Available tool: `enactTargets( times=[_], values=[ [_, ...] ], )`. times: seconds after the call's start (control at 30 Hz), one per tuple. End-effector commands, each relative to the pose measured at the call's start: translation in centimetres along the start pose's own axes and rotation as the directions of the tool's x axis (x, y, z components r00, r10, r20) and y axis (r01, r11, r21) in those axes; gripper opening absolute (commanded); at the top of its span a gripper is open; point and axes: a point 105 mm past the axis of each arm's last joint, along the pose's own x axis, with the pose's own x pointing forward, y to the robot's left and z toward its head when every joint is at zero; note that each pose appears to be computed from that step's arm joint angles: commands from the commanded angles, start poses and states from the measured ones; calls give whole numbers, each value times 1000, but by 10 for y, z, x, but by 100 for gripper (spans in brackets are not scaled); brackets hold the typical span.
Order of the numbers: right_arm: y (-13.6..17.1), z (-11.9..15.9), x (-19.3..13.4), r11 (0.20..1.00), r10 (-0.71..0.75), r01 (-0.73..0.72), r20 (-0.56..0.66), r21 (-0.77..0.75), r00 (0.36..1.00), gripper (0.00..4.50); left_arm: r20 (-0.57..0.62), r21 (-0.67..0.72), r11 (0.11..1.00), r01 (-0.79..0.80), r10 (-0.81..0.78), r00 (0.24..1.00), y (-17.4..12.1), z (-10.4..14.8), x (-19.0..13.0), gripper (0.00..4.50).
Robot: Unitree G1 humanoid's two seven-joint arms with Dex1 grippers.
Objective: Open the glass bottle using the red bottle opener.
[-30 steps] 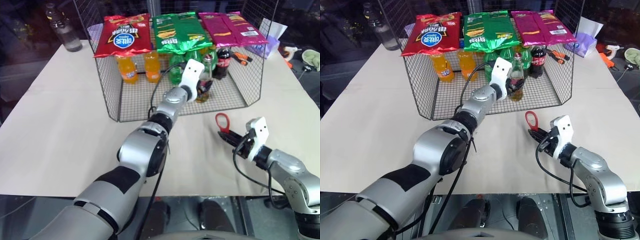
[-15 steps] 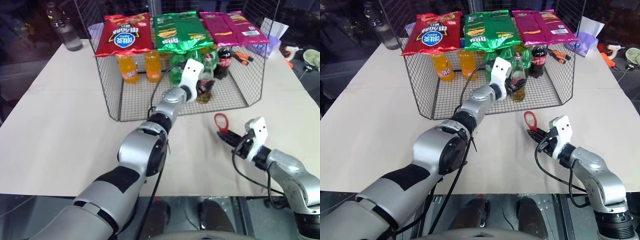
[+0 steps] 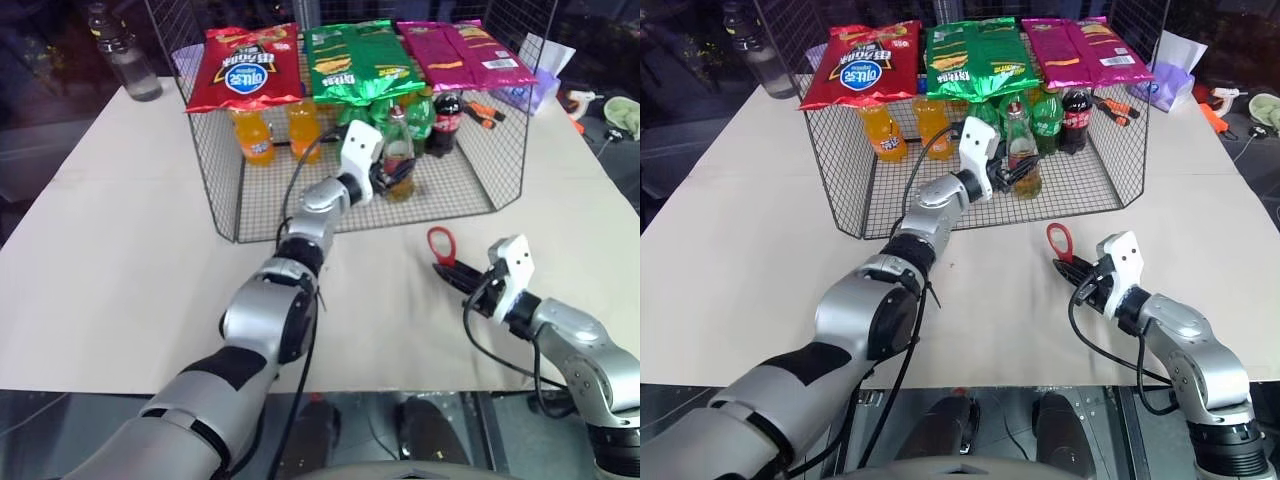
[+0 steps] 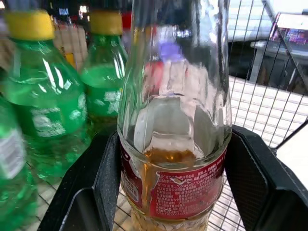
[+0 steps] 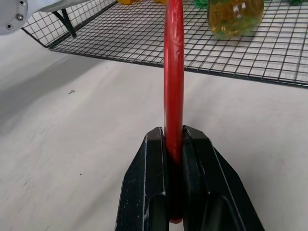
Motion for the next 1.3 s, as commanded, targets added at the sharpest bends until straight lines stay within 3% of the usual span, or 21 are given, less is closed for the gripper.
enactTargets(
  times=[0.03,0.37,0.63,0.97,1.3],
  values=[
    [2,9,1,999,19,-18,36,-31,999,0,101,57,998,29,-35,994,-4,35,-1,246],
    [3,8,3,999,34,-32,30,-37,999,0,22,80,994,-80,79,997,4,35,-48,246],
    [5,5,4,999,41,-40,28,-33,999,0,75,64,996,-56,51,996,-14,54,-83,246],
    [-5,17,14,996,5,2,72,-94,997,0,-56,77,997,-7,11,998,-31,36,-125,246],
    [-7,32,20,986,-18,39,127,-165,992,0,-123,-34,999,11,-15,992,-43,9,-134,246]
  ],
)
